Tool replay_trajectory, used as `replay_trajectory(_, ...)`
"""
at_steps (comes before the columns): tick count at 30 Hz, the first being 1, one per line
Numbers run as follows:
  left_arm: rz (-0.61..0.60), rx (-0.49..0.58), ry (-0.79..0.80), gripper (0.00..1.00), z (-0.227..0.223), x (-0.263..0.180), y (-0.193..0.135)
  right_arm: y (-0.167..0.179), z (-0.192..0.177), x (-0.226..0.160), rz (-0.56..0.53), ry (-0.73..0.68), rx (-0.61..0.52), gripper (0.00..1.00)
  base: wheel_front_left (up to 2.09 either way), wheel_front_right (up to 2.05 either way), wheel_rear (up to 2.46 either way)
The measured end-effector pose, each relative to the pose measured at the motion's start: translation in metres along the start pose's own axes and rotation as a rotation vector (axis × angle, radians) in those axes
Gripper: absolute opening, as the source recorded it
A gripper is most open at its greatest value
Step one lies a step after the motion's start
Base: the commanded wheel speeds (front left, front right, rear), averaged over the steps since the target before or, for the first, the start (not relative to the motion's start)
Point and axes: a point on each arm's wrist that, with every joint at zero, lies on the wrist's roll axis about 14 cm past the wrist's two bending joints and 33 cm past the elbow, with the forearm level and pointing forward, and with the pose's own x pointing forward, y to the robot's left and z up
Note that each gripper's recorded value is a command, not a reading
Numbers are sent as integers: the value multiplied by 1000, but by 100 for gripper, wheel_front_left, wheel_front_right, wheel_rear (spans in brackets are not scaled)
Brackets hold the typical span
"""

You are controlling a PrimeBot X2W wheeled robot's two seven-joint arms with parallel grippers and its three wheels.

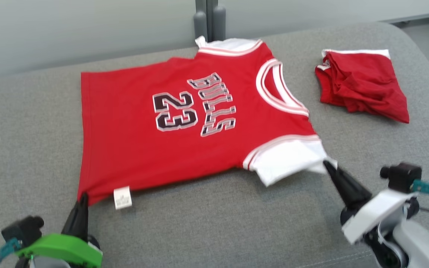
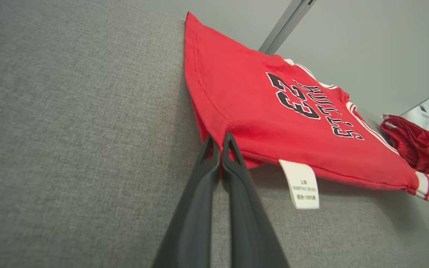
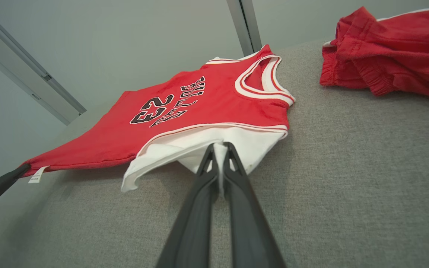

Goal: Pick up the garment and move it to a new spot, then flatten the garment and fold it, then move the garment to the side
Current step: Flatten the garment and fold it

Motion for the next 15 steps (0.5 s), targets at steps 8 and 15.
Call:
replay_trajectory(8, 31, 1, 56, 0, -29, -47, 7, 14, -49, -53, 5, 109, 15, 0, 0, 0, 0)
replay_trajectory(15, 24, 20, 84, 0, -40, -58, 4, 16, -58, -68, 3, 122, 7, 0, 0, 0, 0)
